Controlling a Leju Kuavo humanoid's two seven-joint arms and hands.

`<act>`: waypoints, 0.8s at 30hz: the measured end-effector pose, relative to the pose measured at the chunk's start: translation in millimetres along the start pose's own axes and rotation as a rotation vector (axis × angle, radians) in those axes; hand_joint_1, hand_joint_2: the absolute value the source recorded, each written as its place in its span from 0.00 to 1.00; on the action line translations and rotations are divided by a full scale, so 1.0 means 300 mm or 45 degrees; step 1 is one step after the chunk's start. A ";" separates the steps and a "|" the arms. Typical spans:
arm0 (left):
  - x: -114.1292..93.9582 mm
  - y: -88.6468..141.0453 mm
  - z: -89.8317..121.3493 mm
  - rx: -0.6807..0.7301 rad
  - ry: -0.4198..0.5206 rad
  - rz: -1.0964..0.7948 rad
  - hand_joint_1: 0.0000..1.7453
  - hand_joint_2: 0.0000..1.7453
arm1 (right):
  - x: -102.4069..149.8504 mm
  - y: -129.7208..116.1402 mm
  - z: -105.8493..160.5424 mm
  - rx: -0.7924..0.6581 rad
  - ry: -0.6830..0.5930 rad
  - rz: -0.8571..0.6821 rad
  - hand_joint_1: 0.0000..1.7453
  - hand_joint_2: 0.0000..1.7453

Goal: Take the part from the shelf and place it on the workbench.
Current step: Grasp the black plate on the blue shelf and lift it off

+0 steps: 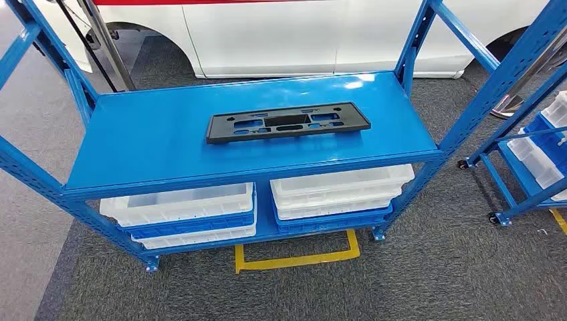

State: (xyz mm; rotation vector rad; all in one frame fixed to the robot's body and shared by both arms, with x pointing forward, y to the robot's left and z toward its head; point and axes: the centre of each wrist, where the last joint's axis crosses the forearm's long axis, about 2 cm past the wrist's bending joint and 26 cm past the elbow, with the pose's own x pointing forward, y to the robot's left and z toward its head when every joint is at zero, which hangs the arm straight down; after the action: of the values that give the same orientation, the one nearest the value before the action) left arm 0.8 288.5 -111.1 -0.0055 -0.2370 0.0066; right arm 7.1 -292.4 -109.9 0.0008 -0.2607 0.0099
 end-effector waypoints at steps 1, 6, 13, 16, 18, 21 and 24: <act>0.000 0.000 0.000 0.000 0.000 0.000 0.00 1.00 | 0.000 0.000 0.000 0.000 0.000 0.000 0.00 1.00; 0.000 0.000 0.000 0.000 0.000 0.000 0.00 1.00 | 0.000 0.000 0.000 0.000 0.000 0.000 0.00 1.00; 0.000 0.000 0.000 0.000 0.000 0.000 0.00 1.00 | 0.000 0.000 0.000 0.000 0.000 0.000 0.00 1.00; 0.000 0.000 0.000 0.000 0.000 0.000 0.00 1.00 | 0.000 0.000 0.000 0.000 0.000 0.000 0.00 1.00; 0.000 0.000 0.000 0.000 0.000 0.000 0.00 1.00 | 0.000 0.000 0.000 0.000 0.000 0.000 0.00 1.00; 0.000 0.000 0.000 0.000 0.000 -0.003 0.00 1.00 | 0.001 -0.001 0.000 -0.001 0.000 -0.001 0.00 1.00; 0.004 0.002 -0.001 0.009 -0.001 -0.032 0.00 1.00 | 0.006 -0.007 -0.001 -0.009 -0.002 -0.011 0.00 1.00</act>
State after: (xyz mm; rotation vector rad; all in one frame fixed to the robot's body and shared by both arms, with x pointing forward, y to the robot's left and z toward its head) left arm 2.1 289.0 -111.1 0.0042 -0.2378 -0.0179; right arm 8.9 -294.5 -109.8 -0.0052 -0.2619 0.0006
